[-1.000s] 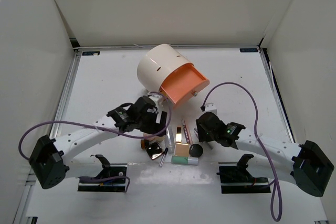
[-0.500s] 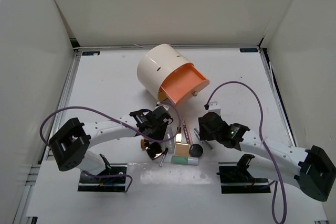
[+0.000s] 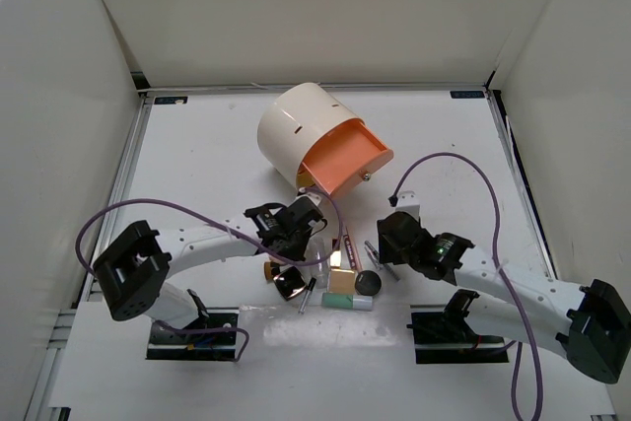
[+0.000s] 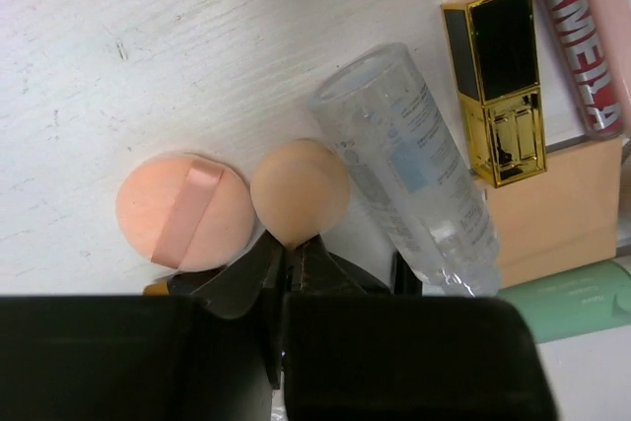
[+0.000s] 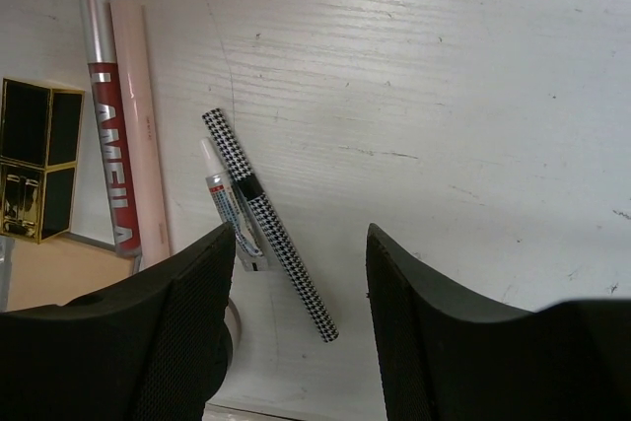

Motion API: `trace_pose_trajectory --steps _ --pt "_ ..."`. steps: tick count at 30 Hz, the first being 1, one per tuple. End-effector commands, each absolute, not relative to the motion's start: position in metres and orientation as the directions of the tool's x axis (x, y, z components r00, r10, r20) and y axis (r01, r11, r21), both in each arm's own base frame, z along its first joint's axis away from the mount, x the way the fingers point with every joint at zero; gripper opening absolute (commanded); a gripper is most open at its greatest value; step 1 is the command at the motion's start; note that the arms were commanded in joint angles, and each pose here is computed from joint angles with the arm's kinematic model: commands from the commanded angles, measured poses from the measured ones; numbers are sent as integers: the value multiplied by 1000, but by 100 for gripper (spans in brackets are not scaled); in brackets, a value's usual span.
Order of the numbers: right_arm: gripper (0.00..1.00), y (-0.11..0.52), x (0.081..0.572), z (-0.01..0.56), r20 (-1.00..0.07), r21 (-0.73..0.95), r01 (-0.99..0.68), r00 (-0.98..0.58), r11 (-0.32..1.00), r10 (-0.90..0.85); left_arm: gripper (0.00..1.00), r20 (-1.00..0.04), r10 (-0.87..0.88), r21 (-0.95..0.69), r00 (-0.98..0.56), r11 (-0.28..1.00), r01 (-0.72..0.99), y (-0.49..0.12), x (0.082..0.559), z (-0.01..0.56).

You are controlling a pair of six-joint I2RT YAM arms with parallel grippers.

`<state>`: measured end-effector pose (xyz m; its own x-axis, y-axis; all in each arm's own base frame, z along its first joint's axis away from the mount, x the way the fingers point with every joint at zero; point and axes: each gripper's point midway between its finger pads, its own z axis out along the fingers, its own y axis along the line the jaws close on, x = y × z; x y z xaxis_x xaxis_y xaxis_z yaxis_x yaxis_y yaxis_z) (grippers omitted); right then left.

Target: Organize the makeup

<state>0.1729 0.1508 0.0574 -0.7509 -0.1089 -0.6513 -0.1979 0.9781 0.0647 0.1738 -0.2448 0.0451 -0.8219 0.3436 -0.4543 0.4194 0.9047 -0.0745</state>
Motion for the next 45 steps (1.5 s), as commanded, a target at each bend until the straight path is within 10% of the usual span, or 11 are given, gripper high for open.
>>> trace_pose_trajectory --steps 1,17,28,30,35,38,45 --pt "59 152 182 74 -691 71 -185 -717 980 -85 9 -527 315 -100 -789 899 426 -252 181 82" --pt "62 150 187 75 -713 65 -166 -698 984 -70 10 -881 195 -25 -431 890 455 -274 252 314" --pt "67 143 192 82 -732 51 -132 -679 990 -52 14 -839 315 32 -444 843 537 -336 303 284" --pt "68 143 192 84 -734 58 -120 -678 991 -39 21 -821 312 20 -478 853 522 -333 307 275" --pt "71 141 190 82 -729 49 -125 -682 991 -51 83 -837 281 -14 -470 848 531 -330 301 287" --pt "73 143 188 82 -724 44 -150 -686 988 -72 98 -858 253 -29 -447 845 534 -324 296 307" --pt "73 150 190 94 -737 47 -189 -669 981 -94 98 -863 193 -100 -467 841 532 -294 264 331"
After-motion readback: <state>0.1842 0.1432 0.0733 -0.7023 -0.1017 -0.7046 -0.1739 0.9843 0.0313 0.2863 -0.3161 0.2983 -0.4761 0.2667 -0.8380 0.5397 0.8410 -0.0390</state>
